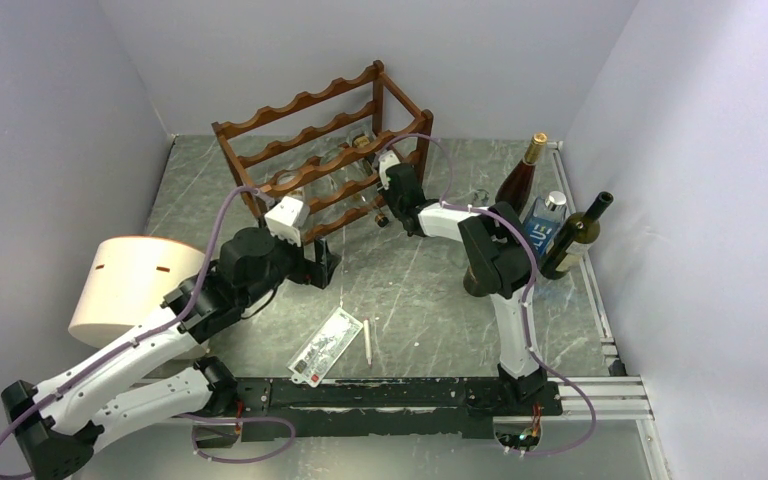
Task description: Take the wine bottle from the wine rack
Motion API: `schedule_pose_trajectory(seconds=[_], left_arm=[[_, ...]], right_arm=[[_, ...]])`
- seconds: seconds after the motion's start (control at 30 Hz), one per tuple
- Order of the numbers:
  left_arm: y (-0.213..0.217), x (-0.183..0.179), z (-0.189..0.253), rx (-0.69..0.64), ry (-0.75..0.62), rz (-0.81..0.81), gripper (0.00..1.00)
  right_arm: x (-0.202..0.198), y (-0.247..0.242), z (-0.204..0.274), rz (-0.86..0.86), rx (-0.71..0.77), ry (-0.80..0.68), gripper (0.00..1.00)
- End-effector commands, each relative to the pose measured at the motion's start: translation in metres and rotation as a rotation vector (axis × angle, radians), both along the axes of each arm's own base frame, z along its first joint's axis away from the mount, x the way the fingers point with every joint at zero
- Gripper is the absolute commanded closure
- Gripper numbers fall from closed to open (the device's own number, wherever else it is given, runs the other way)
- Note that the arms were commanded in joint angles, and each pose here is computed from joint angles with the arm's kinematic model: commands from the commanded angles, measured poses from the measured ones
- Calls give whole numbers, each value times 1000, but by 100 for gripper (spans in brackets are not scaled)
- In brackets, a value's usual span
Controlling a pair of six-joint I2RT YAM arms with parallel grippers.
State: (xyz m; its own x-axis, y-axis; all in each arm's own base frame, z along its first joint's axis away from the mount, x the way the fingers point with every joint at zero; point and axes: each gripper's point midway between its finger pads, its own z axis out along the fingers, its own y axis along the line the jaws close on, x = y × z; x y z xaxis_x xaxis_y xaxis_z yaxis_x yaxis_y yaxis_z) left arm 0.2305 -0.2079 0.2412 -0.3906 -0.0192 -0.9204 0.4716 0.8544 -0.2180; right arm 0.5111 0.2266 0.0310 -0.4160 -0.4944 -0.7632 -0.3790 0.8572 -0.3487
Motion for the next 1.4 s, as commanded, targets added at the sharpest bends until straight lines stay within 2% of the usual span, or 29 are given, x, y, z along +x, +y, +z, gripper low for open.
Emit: schedule_pose_trajectory(seconds=[0.0,0.37,0.63,1.37], left_arm=[[-10,2,18,-59,-18,-29,5],[-20,5,11,-68,3,-49,5],[-27,8,5,-66,16,-58,4],[-59,36,-14,-68,45,-85,4]], right_arm=[[1,-2,13,-1,-4,-29,73],[-29,-7,45,1,-29,-51,87],[-59,-17,44,-16,-55,-22,98],[-151,-21,-1,-32,2,148,100]])
